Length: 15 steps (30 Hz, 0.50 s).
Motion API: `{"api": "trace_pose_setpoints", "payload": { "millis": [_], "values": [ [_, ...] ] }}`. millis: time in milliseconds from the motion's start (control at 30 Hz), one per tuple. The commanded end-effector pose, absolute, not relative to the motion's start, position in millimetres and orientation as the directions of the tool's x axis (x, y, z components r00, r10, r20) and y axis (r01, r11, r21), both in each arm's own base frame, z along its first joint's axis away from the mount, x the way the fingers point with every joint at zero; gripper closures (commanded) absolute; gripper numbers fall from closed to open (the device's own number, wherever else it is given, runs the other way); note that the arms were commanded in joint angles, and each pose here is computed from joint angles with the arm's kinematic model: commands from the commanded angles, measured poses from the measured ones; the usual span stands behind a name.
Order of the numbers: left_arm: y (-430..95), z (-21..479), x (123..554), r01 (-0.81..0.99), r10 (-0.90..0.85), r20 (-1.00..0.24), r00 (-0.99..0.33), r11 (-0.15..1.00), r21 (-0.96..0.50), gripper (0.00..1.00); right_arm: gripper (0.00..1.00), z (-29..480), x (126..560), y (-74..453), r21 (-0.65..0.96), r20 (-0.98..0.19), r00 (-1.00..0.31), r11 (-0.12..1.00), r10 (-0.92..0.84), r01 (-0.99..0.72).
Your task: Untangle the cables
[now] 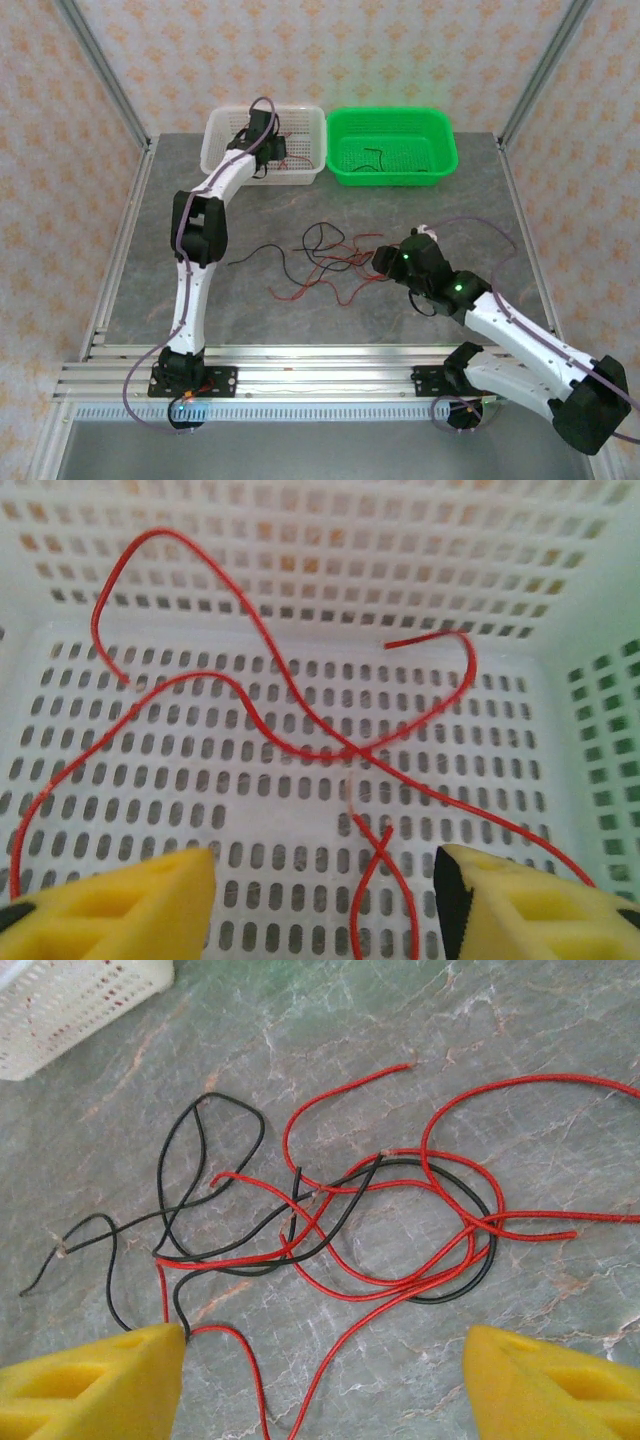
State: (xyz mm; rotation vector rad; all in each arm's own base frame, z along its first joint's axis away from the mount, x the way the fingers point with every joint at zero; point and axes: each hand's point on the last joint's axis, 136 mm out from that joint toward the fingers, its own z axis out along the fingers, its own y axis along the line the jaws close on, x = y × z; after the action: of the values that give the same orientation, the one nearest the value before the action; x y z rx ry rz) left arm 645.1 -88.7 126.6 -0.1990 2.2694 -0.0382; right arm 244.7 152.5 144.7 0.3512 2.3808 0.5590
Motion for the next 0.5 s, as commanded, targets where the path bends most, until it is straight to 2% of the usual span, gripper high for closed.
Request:
{"api": "trace_pose_setpoints", "payload": {
  "millis": [0, 100, 267, 467],
  "values": [
    [-97.3, 224.0, 639.7, -0.067, -0.162, -0.832, -0.53, 0.987, -0.149, 0.33, 0.27, 148.3, 247.0, 155.8, 0.463, -0.534, -0.749, 0.877, 0.393, 0.13],
    [-100.0, 250.0, 633.4, -0.04, -0.167, -0.848, -0.503, 0.985, -0.17, 0.28, 0.28, 141.0, 248.2, 161.2, 0.45, -0.513, -0.765, 0.881, 0.388, 0.145],
    [-106.1, 289.8, 616.2, 0.004, -0.198, -0.86, -0.47, 0.974, -0.226, 0.28, 0.28, 130.6, 248.6, 173.4, 0.462, -0.475, -0.786, 0.873, 0.395, 0.159],
    [-112.7, 344.0, 571.9, 0.069, -0.258, -0.883, -0.393, 0.949, -0.308, 0.28, 0.3, 119.0, 245.6, 205.1, 0.476, -0.44, -0.821, 0.87, 0.365, 0.131]
  ]
}}
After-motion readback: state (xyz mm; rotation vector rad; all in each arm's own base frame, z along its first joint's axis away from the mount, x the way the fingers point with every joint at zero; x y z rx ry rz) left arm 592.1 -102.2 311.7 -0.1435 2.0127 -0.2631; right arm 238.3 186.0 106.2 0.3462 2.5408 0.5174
